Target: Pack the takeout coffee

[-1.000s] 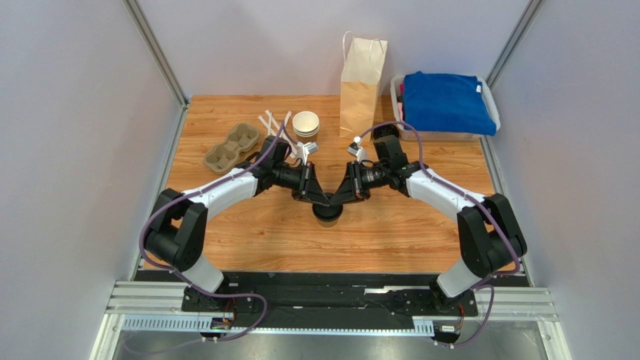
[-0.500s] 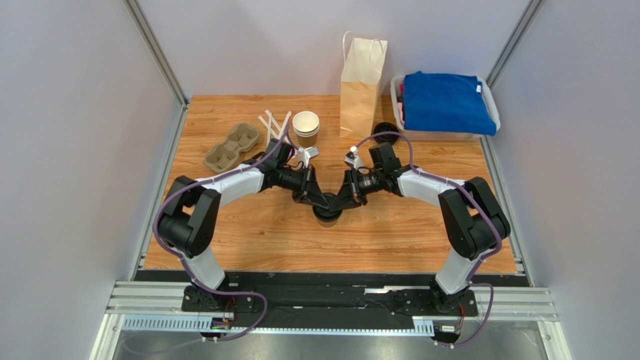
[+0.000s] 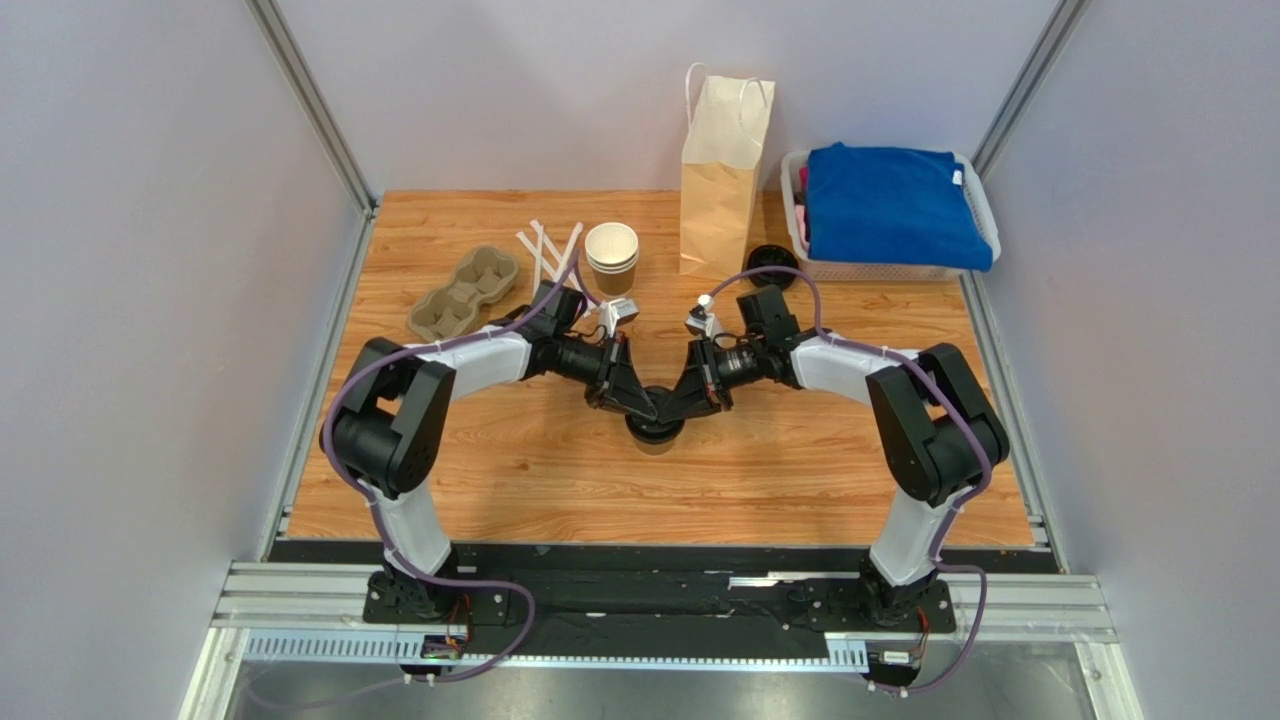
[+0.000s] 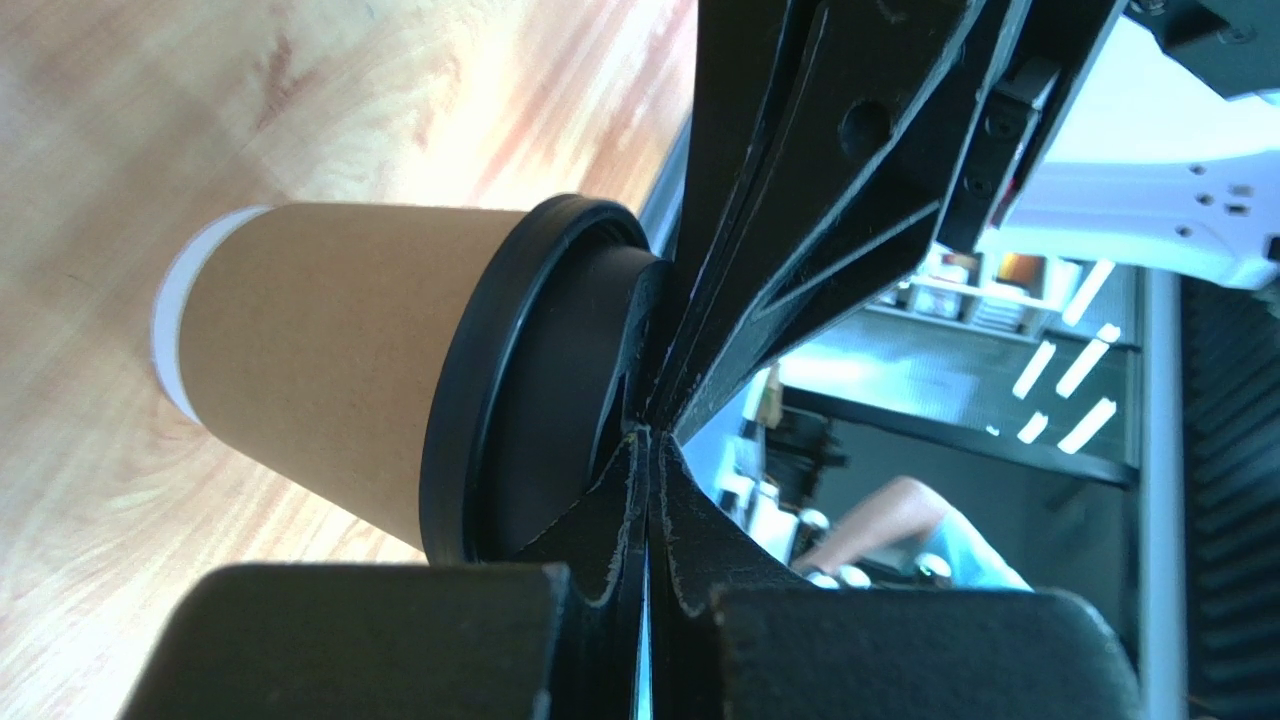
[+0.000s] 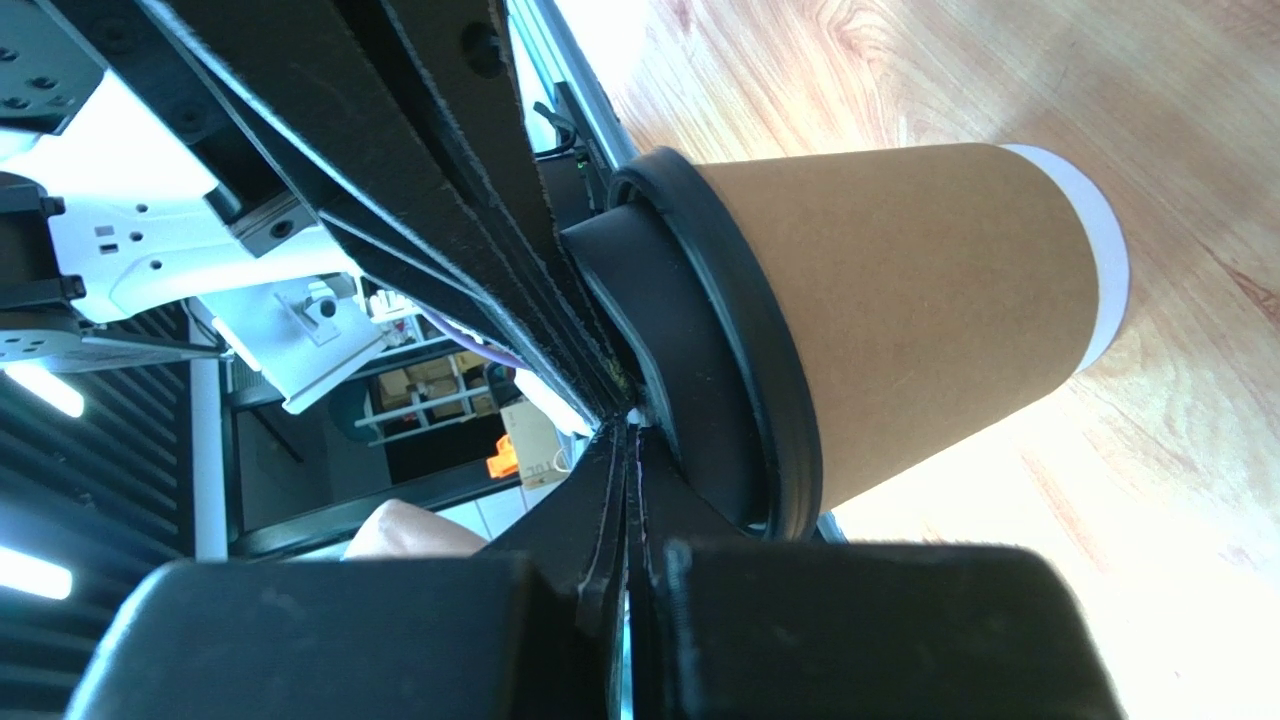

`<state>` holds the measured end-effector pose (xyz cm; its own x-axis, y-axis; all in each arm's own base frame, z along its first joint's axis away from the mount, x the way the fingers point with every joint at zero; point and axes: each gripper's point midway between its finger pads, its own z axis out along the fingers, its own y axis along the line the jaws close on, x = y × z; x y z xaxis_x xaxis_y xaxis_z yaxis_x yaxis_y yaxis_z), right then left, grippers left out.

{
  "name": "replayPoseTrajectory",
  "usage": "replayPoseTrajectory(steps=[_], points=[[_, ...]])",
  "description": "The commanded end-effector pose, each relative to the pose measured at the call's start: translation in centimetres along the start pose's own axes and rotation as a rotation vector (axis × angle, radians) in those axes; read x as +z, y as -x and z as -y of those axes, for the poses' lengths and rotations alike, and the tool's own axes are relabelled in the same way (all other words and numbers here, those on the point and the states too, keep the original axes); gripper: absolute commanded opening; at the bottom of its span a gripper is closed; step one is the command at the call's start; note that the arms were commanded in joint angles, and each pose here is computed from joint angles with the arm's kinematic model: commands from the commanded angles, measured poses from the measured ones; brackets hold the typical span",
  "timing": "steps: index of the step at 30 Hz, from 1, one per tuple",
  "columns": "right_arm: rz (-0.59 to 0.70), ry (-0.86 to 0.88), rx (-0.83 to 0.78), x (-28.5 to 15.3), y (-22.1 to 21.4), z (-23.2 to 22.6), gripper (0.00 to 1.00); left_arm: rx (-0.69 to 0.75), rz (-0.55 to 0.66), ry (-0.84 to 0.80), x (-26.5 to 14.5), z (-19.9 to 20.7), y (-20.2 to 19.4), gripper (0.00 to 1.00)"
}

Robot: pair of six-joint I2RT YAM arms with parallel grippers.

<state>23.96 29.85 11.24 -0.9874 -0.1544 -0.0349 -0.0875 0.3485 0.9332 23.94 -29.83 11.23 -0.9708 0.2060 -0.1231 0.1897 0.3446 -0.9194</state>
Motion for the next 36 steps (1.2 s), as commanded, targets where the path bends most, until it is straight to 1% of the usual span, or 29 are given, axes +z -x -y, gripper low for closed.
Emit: replayPoseTrajectory(steps=[1,9,13,15,18,19,23,25,27,29,31,33,34,36], points=[[0.058,-0.265,0.077,0.9,-0.1,8.5,0.0,-0.06,0.006,0.232,0.7,-8.5,-1.3,0.0],[0.057,-0.274,0.091,0.8,-0.1,9.4,0.0,-0.094,-0.006,0.269,0.7,-10.3,-1.7,0.0],[0.061,-0.24,0.066,0.7,0.3,8.0,0.0,-0.072,-0.005,0.259,0.6,-9.7,-1.3,0.0],[0.075,-0.224,0.038,0.5,0.6,7.0,0.0,-0.036,0.005,0.23,0.4,-8.5,-0.5,0.0],[0.086,-0.154,-0.032,0.1,1.0,3.9,0.0,0.052,0.038,0.146,0.1,-5.2,1.4,0.0],[0.086,-0.133,-0.054,0.0,1.0,2.9,0.02,0.091,0.052,0.112,-0.2,-3.5,1.9,0.0],[0.12,-0.058,-0.19,-1.0,1.4,-2.5,0.07,0.173,0.083,0.058,-1.2,0.1,2.3,0.0],[0.132,-0.028,-0.233,-1.4,1.6,-4.5,0.1,0.21,0.1,0.042,-1.9,2.0,2.4,0.02],[0.145,-0.008,-0.271,-2.0,1.6,-6.2,0.12,0.231,0.109,0.04,-2.4,3.1,2.3,0.03],[0.15,0.003,-0.289,-2.6,1.6,-7.4,0.14,0.247,0.13,0.055,-3.1,4.0,2.3,0.04],[0.157,0.013,-0.315,-3.1,1.1,-8.6,0.16,0.211,0.149,0.094,-3.8,4.0,1.7,0.04],[0.171,-0.009,-0.326,-3.8,0.8,-8.8,0.18,0.165,0.162,0.152,-4.3,3.1,0.9,0.04],[0.182,-0.027,-0.331,-4.1,0.8,-8.5,0.2,0.156,0.191,0.211,-4.8,2.3,0.7,0.04],[0.191,-0.069,-0.347,-4.8,0.4,-8.0,0.24,0.132,0.197,0.262,-5.4,1.4,-0.2,0.05]])
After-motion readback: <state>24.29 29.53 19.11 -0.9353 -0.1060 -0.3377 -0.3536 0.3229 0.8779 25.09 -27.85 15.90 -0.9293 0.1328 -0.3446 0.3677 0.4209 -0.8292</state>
